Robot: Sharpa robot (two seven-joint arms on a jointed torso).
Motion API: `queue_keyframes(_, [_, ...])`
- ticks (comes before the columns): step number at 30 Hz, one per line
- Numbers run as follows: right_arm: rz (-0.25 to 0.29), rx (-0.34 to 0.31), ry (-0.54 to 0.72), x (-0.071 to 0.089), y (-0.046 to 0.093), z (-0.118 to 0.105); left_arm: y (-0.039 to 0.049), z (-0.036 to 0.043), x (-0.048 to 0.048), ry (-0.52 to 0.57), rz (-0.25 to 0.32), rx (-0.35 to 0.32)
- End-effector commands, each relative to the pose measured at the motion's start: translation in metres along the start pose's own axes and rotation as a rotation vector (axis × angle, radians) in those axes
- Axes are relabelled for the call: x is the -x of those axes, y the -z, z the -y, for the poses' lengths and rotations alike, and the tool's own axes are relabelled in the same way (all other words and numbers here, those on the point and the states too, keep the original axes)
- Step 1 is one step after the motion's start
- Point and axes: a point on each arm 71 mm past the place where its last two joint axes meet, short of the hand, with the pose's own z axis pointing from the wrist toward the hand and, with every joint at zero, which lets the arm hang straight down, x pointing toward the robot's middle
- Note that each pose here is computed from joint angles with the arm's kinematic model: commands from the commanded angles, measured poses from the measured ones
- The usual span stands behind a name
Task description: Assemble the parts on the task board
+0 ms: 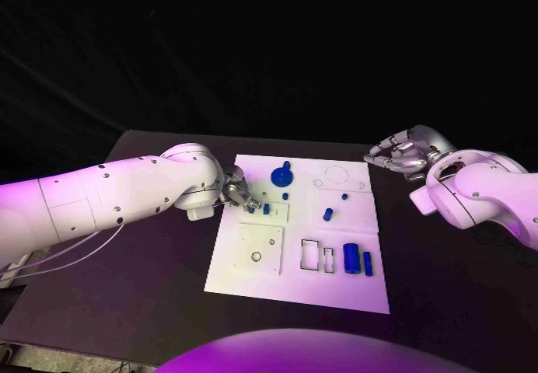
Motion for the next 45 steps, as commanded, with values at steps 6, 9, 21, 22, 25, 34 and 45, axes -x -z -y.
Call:
queue_keyframes(6, [-0.006, 0.012, 0.004, -0.001, 0.0, -0.001, 0.0033, -0.0011, 0.0028, 0.031, 0.031, -0.014])
queue_keyframes(9, [-0.005, 0.012, 0.004, -0.001, 0.0, -0.001, 0.0059, -0.0006, 0.0049, 0.041, 0.046, -0.027])
queue_keyframes(21, [-0.004, 0.011, 0.003, -0.001, -0.001, 0.0, 0.0184, 0.0093, 0.0201, 0.156, 0.162, -0.179])
queue_keyframes(22, [-0.003, 0.011, 0.002, 0.0, -0.001, 0.0, 0.019, 0.0103, 0.0213, 0.164, 0.176, -0.196])
queue_keyframes(25, [-0.001, 0.011, 0.0, 0.0, 0.0, 0.0, 0.0231, 0.0219, 0.0277, 0.191, 0.252, -0.357])
queue_keyframes(34, [0.002, 0.02, -0.003, 0.001, -0.001, 0.0, 0.0284, 0.0553, 0.0235, -0.058, 0.386, -0.639])
queue_keyframes(45, [-0.011, 0.02, -0.009, -0.002, -0.001, -0.001, 0.0193, 0.0741, 0.01, -0.344, 0.455, -0.714])
